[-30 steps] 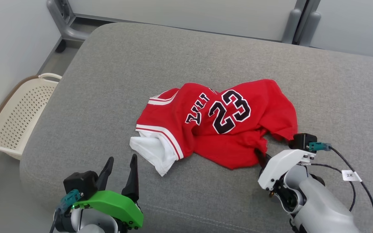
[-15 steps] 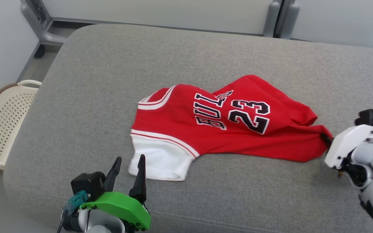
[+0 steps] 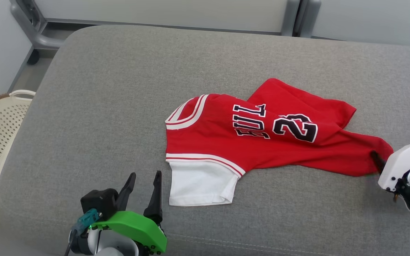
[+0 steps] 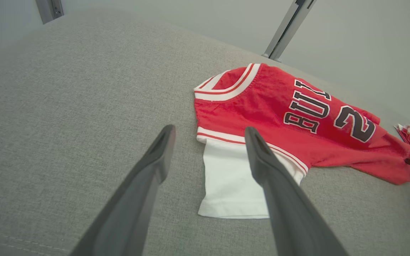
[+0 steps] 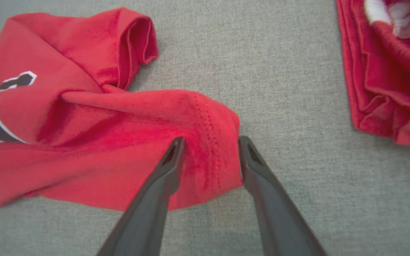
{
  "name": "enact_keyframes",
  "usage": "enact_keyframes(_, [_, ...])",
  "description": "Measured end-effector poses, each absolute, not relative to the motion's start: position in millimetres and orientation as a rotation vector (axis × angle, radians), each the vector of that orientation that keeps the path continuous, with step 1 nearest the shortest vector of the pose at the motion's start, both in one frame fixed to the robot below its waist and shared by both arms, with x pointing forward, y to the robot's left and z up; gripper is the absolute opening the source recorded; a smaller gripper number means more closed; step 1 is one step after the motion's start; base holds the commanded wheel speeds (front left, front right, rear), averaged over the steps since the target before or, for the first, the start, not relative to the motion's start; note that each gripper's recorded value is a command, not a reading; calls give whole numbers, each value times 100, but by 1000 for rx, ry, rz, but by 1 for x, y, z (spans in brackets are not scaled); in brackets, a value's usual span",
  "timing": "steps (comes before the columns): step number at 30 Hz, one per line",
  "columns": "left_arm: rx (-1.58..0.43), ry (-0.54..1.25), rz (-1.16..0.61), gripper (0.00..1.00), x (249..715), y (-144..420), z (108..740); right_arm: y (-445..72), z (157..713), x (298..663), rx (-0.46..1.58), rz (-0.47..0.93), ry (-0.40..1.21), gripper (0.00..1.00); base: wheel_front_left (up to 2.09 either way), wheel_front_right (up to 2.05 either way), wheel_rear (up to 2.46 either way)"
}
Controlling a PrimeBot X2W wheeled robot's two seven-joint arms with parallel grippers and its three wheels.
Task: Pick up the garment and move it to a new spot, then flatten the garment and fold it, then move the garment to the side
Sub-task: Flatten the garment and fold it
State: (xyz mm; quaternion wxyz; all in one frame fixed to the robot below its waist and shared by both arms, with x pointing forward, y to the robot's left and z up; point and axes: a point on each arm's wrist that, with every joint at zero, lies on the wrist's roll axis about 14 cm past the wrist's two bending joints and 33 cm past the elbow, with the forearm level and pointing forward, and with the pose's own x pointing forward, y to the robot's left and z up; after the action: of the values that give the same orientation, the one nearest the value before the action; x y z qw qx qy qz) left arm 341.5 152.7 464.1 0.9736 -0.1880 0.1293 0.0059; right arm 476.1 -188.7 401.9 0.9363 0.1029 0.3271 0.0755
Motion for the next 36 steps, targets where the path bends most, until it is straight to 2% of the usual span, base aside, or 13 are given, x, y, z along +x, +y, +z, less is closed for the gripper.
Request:
enact_keyframes(7, [-382,268,-58,100,346,132,466,-204,406,458,194,138,595,100,0,0,0])
enact_keyframes(16, [-391,316,-168,100,339,96,461,-227,407,406,276,85,510,100,0,0,0])
enact_keyframes(22, [-397,339,-217,100,337,77,457,-236,425,378,294,52,397,100,0,0,0])
enact_keyframes(29, [-383,344,-256,100,338,67,456,-236,443,376,163,65,335,100,0,0,0])
enact_keyframes(36, [-372,334,-214,100,340,82,457,-227,433,402,48,97,379,100,0,0,0])
